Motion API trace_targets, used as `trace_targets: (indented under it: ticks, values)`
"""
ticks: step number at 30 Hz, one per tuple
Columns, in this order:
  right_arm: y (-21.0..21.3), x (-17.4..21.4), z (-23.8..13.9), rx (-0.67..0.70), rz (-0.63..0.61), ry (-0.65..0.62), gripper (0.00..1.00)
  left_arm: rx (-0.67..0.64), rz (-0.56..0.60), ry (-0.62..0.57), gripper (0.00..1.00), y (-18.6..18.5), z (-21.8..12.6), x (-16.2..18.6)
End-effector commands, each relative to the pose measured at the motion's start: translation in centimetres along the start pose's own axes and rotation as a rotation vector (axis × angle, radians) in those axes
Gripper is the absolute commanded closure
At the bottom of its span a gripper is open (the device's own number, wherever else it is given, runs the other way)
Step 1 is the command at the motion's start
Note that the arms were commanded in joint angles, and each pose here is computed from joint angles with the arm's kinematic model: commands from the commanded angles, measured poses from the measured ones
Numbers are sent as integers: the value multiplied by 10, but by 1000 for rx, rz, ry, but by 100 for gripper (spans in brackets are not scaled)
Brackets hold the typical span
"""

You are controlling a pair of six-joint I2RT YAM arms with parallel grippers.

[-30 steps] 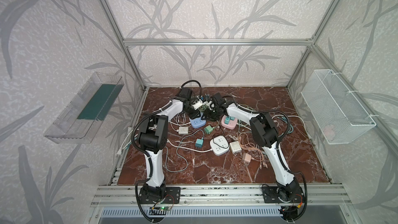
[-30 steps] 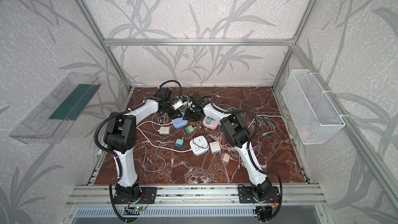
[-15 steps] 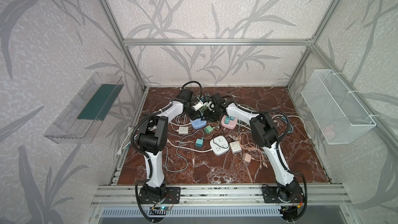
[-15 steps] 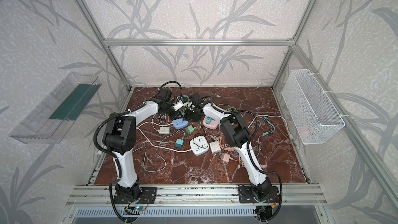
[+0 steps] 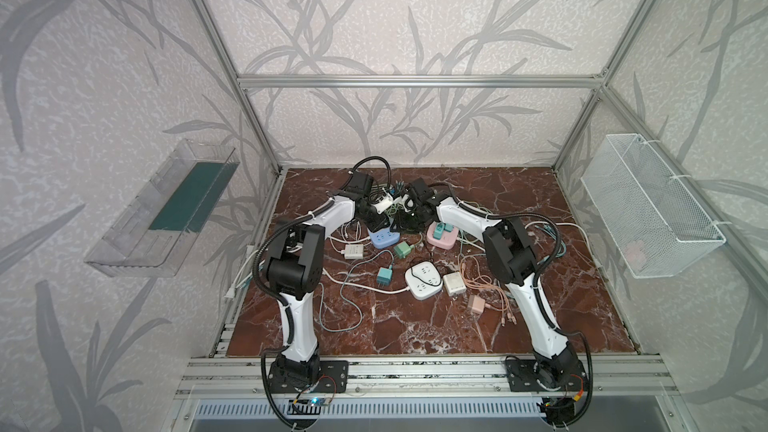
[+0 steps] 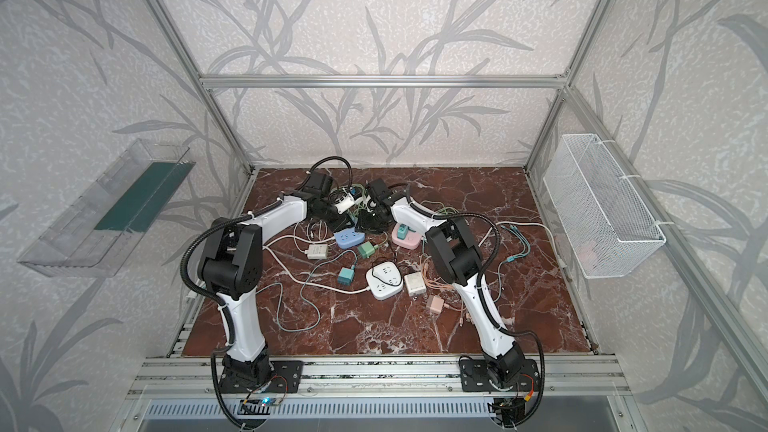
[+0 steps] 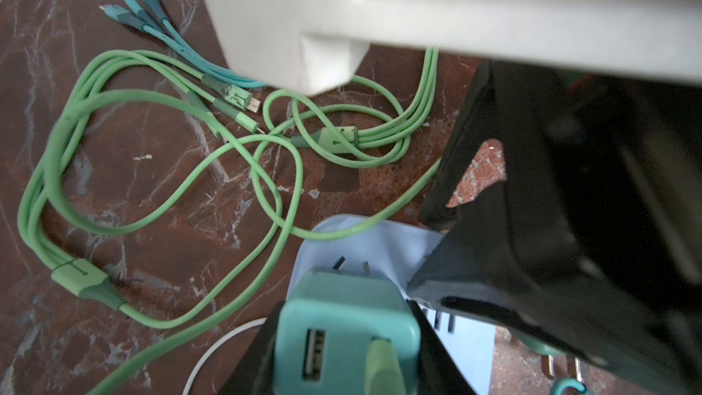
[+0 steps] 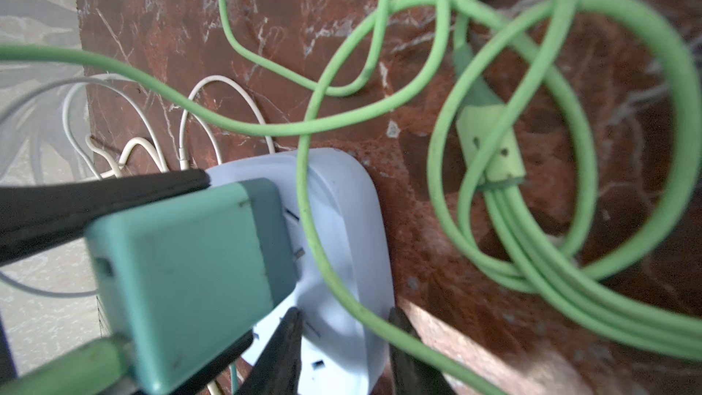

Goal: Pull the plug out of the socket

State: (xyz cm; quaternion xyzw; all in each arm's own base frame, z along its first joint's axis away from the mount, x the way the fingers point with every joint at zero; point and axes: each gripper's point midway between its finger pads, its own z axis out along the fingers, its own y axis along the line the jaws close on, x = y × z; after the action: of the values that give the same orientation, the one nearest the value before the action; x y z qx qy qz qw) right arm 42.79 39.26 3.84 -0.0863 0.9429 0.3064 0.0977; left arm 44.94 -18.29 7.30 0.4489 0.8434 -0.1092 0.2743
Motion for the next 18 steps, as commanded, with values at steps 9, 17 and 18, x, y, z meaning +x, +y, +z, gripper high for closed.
trace_targets:
  ticks: [9, 17, 18]
  values:
    - [-48, 50, 21, 190, 49, 161, 62, -7, 130, -155, 74, -13, -30, -51]
    - [-53, 53, 22, 198, 59, 169, 61, -61, 112, -123, 74, -7, -36, -43]
    - [-54, 53, 23, 199, 60, 170, 61, -74, 108, -127, 74, -5, -37, -43]
